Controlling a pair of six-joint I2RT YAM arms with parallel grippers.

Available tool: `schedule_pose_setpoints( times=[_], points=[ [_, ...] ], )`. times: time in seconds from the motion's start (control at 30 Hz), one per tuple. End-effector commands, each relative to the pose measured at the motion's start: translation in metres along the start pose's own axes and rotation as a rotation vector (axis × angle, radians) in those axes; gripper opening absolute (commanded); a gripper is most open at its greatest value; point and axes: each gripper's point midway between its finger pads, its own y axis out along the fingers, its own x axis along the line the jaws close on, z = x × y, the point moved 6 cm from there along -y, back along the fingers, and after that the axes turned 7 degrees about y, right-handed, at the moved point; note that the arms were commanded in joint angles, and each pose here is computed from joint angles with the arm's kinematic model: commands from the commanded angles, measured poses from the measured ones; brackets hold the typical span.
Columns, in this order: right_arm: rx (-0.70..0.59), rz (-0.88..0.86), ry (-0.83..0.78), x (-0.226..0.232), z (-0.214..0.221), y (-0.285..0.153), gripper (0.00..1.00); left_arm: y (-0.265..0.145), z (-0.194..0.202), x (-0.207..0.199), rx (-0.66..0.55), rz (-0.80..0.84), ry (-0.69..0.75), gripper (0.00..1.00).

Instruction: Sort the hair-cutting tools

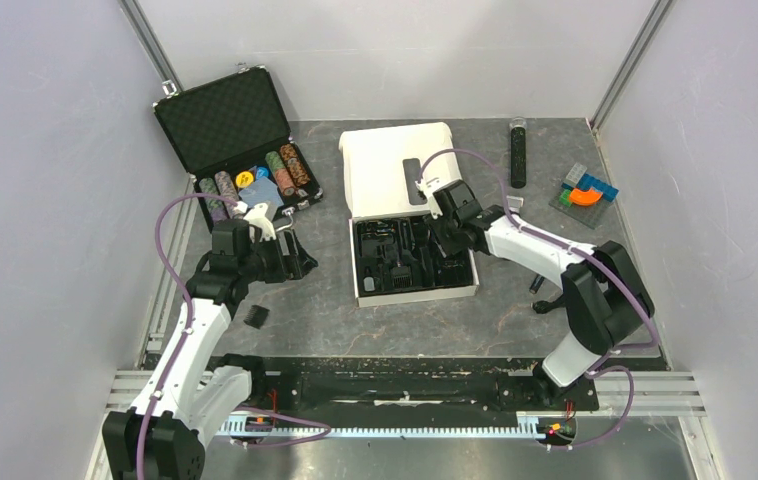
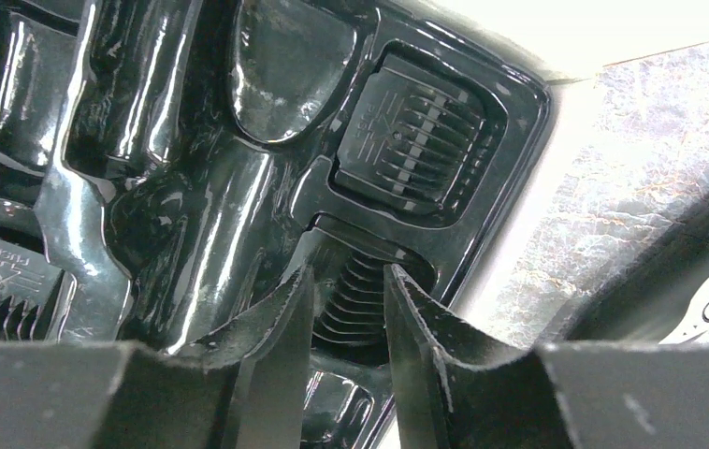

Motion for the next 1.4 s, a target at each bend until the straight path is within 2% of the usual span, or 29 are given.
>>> schedule_pose_setpoints(
  times=[0.0,0.13,0.3,0.33,0.4,0.43,0.57,0.67,0.8,0.97,1.37],
  points=[
    [-0.091,-0.053,-0.016,0.005,-0.028,-0.023,0.37,0.0,-0.003,0.004,-0.014,-0.047,-0.009,0.8],
    [-0.211,-0.098,-0.029,0.007,-0.047,-0.049,0.43,-0.001,0.004,0.015,0.024,-0.148,-0.048,0.79],
    [-0.348,-0.146,-0.039,0.007,-0.051,-0.072,0.55,-0.009,0.013,0.037,0.059,-0.357,-0.135,0.74],
    [-0.385,-0.144,-0.032,0.004,-0.052,-0.078,0.57,-0.011,0.015,0.041,0.057,-0.401,-0.19,0.69],
    [-0.443,-0.144,-0.023,0.002,-0.05,-0.084,0.62,-0.017,0.021,0.049,0.054,-0.481,-0.261,0.67],
    [-0.471,-0.144,-0.023,0.001,-0.048,-0.086,0.68,-0.019,0.023,0.052,0.048,-0.518,-0.292,0.67],
    [-0.53,-0.144,-0.019,-0.001,-0.04,-0.092,0.8,-0.027,0.029,0.064,0.071,-0.658,-0.422,0.7],
    [-0.548,-0.176,-0.013,0.002,-0.037,-0.093,0.87,-0.031,0.043,0.073,0.114,-0.817,-0.562,0.81],
    [-0.568,-0.17,-0.022,0.004,-0.033,-0.097,0.97,-0.039,0.053,0.079,0.094,-0.947,-0.665,0.84],
    [-0.586,-0.113,-0.082,0.012,-0.029,-0.101,0.98,-0.038,0.059,0.082,0.024,-0.98,-0.75,0.85],
    [-0.6,-0.128,-0.103,0.015,-0.027,-0.104,0.98,-0.006,0.082,0.092,0.086,-0.965,-0.791,0.81]
  ],
)
